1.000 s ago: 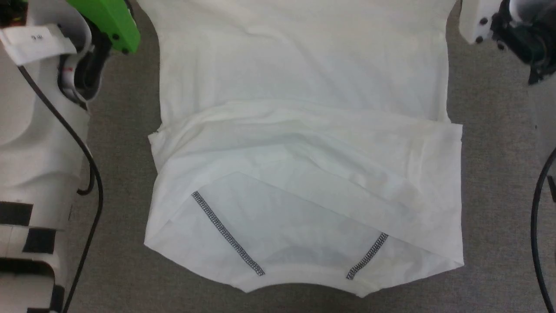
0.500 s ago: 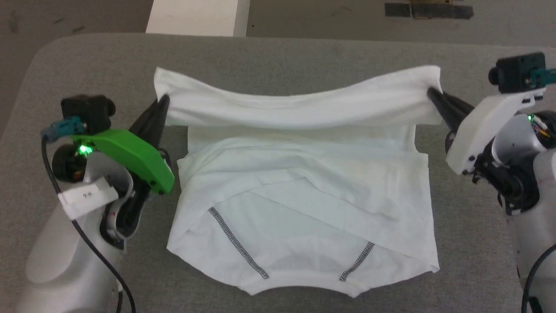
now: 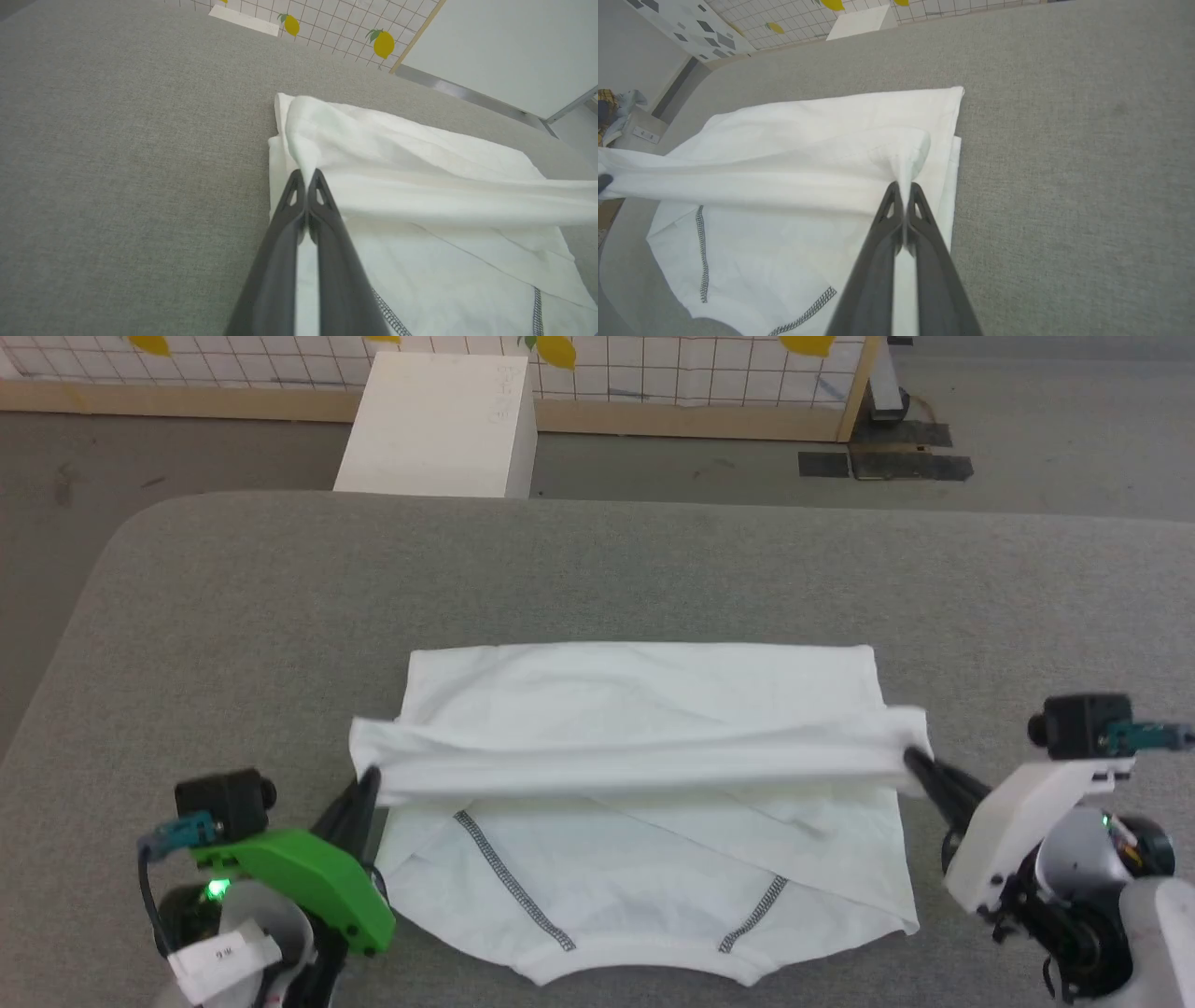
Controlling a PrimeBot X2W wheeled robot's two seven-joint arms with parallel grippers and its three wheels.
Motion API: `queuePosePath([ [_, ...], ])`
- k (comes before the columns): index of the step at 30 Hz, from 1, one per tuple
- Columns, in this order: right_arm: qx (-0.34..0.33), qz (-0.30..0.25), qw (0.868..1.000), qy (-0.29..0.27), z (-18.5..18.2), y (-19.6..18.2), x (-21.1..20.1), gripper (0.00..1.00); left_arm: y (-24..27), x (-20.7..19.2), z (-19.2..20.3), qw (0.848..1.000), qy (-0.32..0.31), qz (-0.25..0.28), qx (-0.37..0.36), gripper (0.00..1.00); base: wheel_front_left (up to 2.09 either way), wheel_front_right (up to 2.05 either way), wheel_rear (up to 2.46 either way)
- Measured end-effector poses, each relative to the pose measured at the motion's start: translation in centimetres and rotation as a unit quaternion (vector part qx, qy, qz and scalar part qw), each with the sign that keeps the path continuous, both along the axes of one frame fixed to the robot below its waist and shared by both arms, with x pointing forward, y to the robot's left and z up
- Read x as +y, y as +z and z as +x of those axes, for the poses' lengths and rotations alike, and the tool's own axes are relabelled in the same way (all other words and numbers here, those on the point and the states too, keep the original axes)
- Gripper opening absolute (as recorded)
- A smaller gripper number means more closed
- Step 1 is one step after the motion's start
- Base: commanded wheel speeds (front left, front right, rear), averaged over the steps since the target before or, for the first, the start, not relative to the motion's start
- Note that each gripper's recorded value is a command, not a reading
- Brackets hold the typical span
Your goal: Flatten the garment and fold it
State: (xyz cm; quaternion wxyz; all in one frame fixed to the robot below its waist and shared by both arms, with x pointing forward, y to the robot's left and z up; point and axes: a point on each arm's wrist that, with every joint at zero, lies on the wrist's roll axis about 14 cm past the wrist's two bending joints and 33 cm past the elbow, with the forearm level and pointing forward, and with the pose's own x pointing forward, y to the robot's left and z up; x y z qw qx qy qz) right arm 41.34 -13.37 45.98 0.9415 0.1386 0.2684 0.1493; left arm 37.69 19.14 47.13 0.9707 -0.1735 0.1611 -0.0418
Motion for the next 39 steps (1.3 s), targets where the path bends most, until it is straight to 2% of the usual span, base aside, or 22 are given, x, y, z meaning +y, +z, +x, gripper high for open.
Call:
queuePosePath([
  [2,0.040,-0.002,0.999,-0.010,-2.2,-2.3,-0.5,0.00,-2.3,-0.1,-1.6,0.999,0.013,-0.014,0.038,0.00,0.00,0.00,0.00],
  [7,0.075,-0.009,0.997,-0.021,-3.9,-4.5,-1.2,0.00,-4.6,0.6,-3.0,0.996,0.035,-0.020,0.078,0.00,0.00,0.00,0.00],
  [13,0.085,-0.011,0.996,-0.025,-4.4,-5.2,-1.5,0.00,-6.8,1.6,-4.6,0.991,0.055,-0.021,0.123,0.00,0.00,0.00,0.00],
  [20,0.137,-0.024,0.990,0.001,-6.5,-7.1,-0.9,0.00,-7.8,1.8,-5.6,0.986,0.060,-0.014,0.153,0.00,0.00,0.00,0.00],
  [21,0.145,-0.026,0.989,0.005,-6.7,-7.3,-0.8,0.00,-7.8,1.8,-5.6,0.986,0.061,-0.014,0.156,0.24,0.00,0.00,0.00],
  [22,0.150,-0.028,0.988,0.009,-6.9,-7.4,-0.8,0.00,-7.9,1.9,-5.7,0.985,0.064,-0.013,0.160,0.68,0.00,0.00,0.00],
  [23,0.155,-0.030,0.987,0.013,-7.0,-7.4,-0.7,0.67,-8.0,1.9,-5.8,0.984,0.063,-0.012,0.165,1.00,0.00,0.00,0.00],
  [24,0.158,-0.032,0.987,0.015,-7.2,-7.4,-0.8,1.00,-7.9,2.0,-5.9,0.984,0.065,-0.011,0.165,1.00,0.00,0.00,0.00],
  [33,0.149,-0.035,0.988,0.010,-7.6,-5.4,-2.4,1.00,-7.4,4.8,-7.5,0.975,0.107,-0.002,0.196,1.00,0.00,0.00,0.00],
  [39,0.084,-0.015,0.996,-0.029,-5.2,-0.5,-5.0,1.00,-1.6,7.6,-5.2,0.986,0.148,0.008,0.075,1.00,0.00,0.00,0.00],
])
